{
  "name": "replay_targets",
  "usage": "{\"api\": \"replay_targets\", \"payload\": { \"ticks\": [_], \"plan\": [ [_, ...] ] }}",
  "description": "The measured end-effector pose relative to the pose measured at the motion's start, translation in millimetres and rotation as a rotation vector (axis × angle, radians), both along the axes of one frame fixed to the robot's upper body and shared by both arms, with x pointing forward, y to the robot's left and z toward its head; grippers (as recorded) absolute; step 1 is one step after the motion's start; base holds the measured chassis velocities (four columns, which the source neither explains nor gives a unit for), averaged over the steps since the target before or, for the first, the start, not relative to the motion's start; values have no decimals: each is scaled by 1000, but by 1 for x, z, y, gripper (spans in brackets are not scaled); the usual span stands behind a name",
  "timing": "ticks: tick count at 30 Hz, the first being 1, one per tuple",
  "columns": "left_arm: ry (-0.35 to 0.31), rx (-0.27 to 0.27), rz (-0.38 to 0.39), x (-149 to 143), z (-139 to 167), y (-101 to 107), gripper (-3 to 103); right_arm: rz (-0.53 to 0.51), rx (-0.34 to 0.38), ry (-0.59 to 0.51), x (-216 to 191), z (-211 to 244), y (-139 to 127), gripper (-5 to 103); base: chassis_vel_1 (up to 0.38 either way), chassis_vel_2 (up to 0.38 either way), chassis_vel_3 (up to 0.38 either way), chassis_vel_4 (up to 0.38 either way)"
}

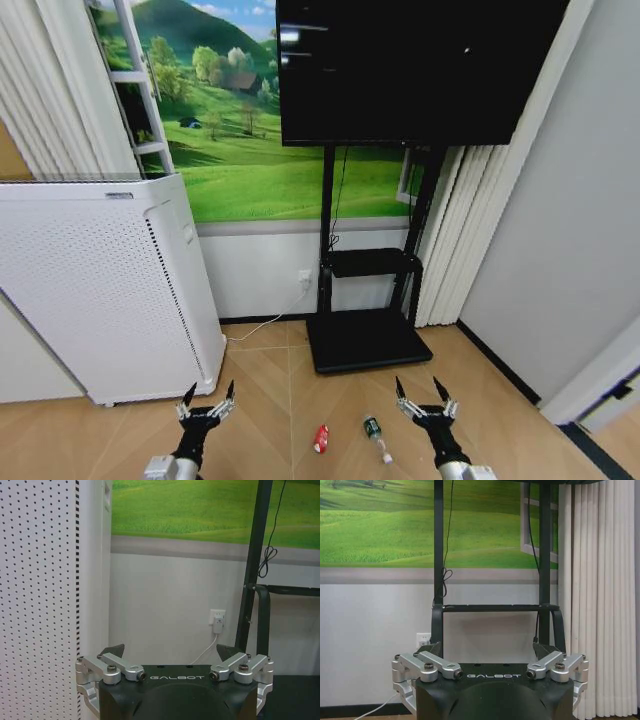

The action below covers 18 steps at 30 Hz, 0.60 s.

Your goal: Pick up the trash bin and place the garbage on the floor into it.

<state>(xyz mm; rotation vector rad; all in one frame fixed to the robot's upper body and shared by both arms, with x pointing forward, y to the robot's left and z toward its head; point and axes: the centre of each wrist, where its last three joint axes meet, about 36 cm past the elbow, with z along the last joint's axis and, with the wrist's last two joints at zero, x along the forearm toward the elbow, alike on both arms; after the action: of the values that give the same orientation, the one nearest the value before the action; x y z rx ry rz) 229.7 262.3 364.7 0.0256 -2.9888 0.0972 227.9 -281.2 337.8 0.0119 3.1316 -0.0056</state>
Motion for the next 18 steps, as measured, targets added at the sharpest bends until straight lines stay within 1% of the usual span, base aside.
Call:
{"api": "replay_targets", "payload": {
  "ticks": [8, 10, 18],
  "plan": [
    [5, 3, 8, -5, 1, 0, 100, 18, -9, -31, 4, -7, 7, 100, 0, 0, 0, 0],
    [4, 3, 11, -6, 1, 0, 100, 12, -3, -49, 7, -10, 14, 100, 0, 0, 0, 0],
    [5, 8, 16, -7, 1, -1, 100, 9, 6, -53, 9, -12, 21, 100, 0, 0, 0, 0]
  ]
}}
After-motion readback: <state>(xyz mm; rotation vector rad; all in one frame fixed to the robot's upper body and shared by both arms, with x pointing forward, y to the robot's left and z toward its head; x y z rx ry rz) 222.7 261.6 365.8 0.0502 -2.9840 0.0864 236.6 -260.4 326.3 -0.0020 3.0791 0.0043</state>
